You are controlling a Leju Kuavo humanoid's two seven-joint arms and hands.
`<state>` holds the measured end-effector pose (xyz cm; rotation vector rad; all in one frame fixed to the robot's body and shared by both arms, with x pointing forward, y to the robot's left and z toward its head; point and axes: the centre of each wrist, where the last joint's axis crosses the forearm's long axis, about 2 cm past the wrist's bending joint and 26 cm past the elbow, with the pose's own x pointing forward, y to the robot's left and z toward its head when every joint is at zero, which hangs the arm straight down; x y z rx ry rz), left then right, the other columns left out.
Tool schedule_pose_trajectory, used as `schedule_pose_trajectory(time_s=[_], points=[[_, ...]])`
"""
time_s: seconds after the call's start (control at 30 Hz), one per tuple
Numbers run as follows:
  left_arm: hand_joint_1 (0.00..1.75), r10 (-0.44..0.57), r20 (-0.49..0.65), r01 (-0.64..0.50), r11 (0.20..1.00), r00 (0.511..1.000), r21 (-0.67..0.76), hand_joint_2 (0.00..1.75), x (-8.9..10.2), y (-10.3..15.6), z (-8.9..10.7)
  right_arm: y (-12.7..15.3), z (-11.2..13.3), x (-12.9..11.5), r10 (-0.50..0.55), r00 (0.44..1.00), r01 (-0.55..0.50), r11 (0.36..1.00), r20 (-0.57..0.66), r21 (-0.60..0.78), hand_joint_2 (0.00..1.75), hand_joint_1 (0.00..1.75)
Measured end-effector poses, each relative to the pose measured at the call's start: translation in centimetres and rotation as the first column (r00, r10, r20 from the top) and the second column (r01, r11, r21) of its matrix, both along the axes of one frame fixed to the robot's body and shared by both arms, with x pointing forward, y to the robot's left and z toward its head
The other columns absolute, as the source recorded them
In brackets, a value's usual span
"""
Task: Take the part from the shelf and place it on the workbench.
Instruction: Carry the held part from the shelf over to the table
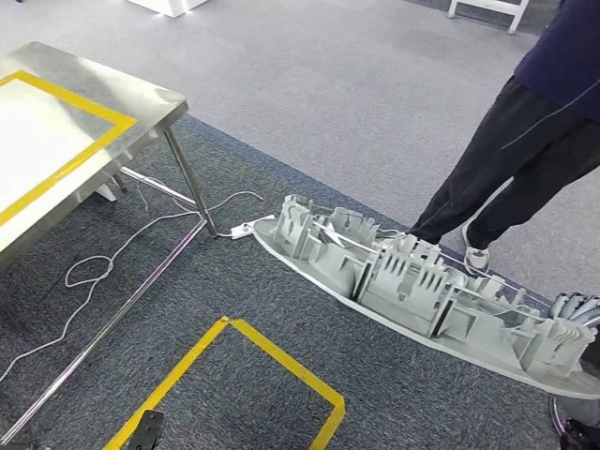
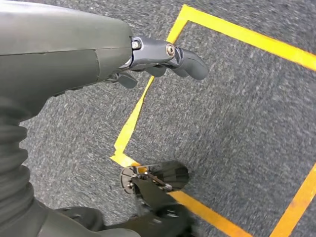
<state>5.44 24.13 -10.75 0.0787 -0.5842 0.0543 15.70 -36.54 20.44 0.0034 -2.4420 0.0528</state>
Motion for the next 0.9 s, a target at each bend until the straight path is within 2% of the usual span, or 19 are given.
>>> schedule_pose_trajectory(time_s=[0.9], points=[[0.00,-0.018,-0.003,0.018,1.000,1.000,-0.002,1.75,-0.12,-0.44,0.03,0.17,-0.03,0.03,-0.008,1.000,0.008,1.000,-0.009,-0.002,1.75,1.75]])
